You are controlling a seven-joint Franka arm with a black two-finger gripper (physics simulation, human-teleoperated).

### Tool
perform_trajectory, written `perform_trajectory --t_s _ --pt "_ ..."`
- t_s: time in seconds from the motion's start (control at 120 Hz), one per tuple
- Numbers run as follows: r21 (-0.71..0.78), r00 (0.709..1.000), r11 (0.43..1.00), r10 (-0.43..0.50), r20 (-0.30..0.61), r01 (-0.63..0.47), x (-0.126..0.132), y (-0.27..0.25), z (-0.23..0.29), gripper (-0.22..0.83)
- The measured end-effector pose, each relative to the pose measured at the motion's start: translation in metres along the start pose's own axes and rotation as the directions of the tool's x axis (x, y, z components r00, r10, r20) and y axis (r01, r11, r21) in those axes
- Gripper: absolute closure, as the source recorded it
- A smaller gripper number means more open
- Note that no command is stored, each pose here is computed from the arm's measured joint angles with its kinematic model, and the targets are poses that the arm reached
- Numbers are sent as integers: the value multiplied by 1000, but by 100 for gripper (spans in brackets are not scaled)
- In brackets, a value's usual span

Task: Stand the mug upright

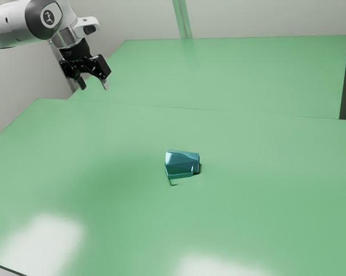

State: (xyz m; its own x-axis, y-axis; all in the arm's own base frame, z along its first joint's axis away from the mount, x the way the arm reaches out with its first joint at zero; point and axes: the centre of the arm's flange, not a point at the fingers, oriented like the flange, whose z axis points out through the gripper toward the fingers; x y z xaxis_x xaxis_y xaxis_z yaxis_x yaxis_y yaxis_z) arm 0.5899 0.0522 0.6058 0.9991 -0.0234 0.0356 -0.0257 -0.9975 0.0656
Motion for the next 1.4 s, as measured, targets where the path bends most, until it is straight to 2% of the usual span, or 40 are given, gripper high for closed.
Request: perform_trajectory --t_s 0.375,0.525,0.717,0.85,0.967,1.158,1.283,1.4 --pt "-11 999 1000 -2 34 2 -2 0 12 0" --pt "-162 996 986 -19 85 33 -3 9 54 0" --pt "-414 990 901 -91 107 128 -11 10 133 0" --pt "-526 986 834 -138 93 167 -1 12 183 0" --pt "-567 984 805 -150 91 175 13 17 224 0" --pt "-619 974 757 -218 61 208 2 38 267 0" --pt "-638 962 732 -268 49 237 8 35 290 0" --pt "-677 945 680 -317 73 281 10 35 321 0"
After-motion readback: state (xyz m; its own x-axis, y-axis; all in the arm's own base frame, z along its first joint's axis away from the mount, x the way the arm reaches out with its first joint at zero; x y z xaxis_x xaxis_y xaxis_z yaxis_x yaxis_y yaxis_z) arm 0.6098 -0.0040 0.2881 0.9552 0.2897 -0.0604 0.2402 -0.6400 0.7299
